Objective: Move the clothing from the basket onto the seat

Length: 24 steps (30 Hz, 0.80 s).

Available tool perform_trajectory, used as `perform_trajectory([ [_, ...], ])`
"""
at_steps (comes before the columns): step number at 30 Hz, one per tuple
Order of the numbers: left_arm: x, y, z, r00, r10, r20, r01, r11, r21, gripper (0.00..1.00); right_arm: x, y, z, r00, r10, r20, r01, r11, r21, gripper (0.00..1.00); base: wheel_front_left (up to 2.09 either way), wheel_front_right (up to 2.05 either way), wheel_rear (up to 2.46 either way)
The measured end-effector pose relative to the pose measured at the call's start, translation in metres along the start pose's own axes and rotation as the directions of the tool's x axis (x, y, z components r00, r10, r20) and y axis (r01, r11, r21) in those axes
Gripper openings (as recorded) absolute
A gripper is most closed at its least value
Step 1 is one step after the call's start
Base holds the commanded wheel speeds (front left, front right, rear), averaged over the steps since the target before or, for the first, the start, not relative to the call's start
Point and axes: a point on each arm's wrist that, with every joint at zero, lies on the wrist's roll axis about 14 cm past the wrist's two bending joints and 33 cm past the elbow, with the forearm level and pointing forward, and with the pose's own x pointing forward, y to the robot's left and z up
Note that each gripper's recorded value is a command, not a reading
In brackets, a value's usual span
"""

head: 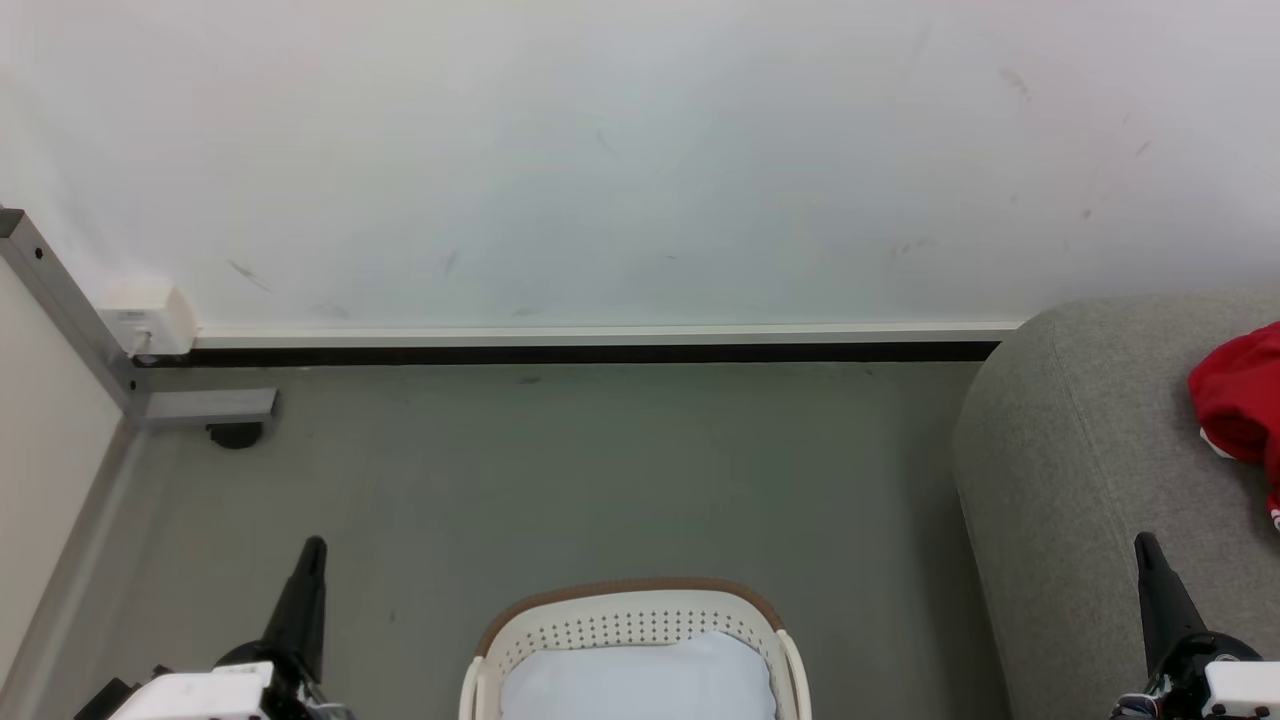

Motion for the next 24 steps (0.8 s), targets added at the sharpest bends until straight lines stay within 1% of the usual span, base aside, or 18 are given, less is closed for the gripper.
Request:
perform_trajectory([
  [24, 0.0, -0.0001, 0.0, 1.0, 0.0, 0.0, 0.0, 1.0, 0.0, 0.0, 0.0, 0.0, 0.0001, 1.0, 0.0, 0.0, 0.0, 1.0, 0.0, 0.0, 0.0, 0.0, 0.0],
])
